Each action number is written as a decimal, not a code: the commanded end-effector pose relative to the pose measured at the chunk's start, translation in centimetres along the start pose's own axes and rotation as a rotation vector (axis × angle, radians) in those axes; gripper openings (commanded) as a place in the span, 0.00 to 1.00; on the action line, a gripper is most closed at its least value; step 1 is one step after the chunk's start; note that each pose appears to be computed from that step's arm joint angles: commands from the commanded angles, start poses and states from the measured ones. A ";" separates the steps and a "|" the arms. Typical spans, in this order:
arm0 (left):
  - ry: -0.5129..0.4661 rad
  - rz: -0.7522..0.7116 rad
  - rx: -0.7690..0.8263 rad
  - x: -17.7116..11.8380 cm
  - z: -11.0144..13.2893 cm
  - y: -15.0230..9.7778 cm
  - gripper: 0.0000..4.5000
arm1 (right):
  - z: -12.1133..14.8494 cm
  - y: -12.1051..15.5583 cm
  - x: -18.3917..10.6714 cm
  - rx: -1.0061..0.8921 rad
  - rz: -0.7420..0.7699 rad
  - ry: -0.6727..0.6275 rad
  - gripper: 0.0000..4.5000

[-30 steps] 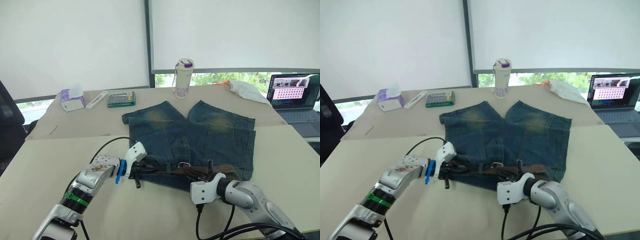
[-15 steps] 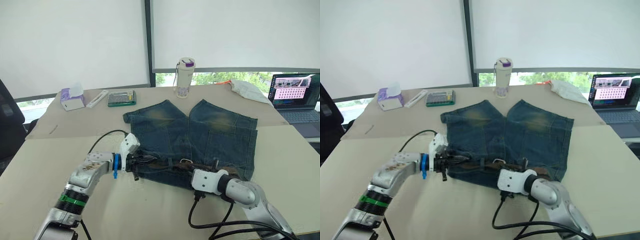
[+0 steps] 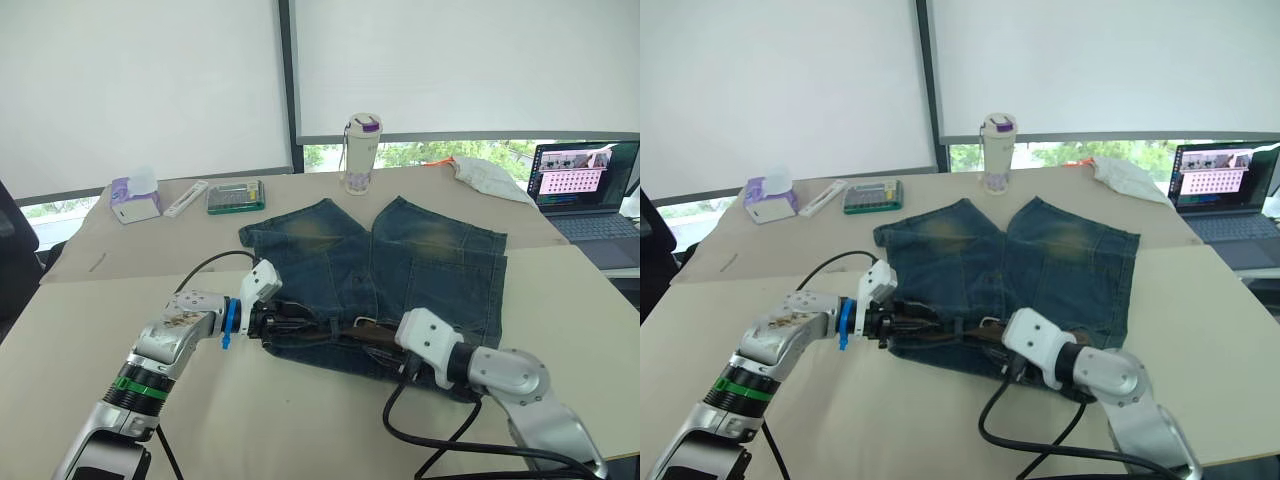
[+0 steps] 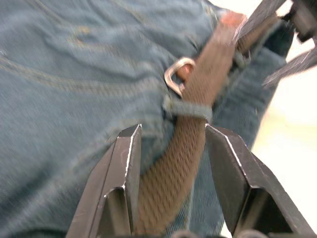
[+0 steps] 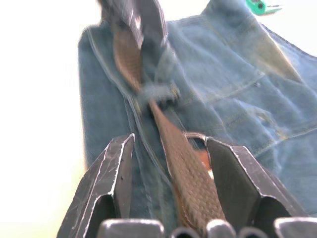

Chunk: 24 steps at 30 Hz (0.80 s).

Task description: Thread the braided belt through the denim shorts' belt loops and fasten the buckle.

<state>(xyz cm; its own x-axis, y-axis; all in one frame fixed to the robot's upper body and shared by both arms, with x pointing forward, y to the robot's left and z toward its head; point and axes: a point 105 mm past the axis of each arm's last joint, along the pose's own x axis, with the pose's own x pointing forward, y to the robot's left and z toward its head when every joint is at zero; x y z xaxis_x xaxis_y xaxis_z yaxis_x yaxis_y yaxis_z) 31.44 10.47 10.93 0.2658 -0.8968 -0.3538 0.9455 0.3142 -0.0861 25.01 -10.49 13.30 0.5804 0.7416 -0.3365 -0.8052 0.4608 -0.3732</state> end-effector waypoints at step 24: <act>0.137 -0.120 0.159 0.3 -1.6 -1.1 0.47 | 0.5 -2.3 4.7 0.328 0.174 0.014 0.57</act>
<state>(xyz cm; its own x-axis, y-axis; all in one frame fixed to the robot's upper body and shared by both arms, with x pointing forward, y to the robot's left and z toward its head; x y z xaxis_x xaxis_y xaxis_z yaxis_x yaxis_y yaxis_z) 30.21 10.40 7.94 0.1285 -0.8499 -0.5111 0.9867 0.1611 -0.0199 29.35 -7.63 11.37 0.4284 0.7957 -0.4282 -0.8885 0.4572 -0.0392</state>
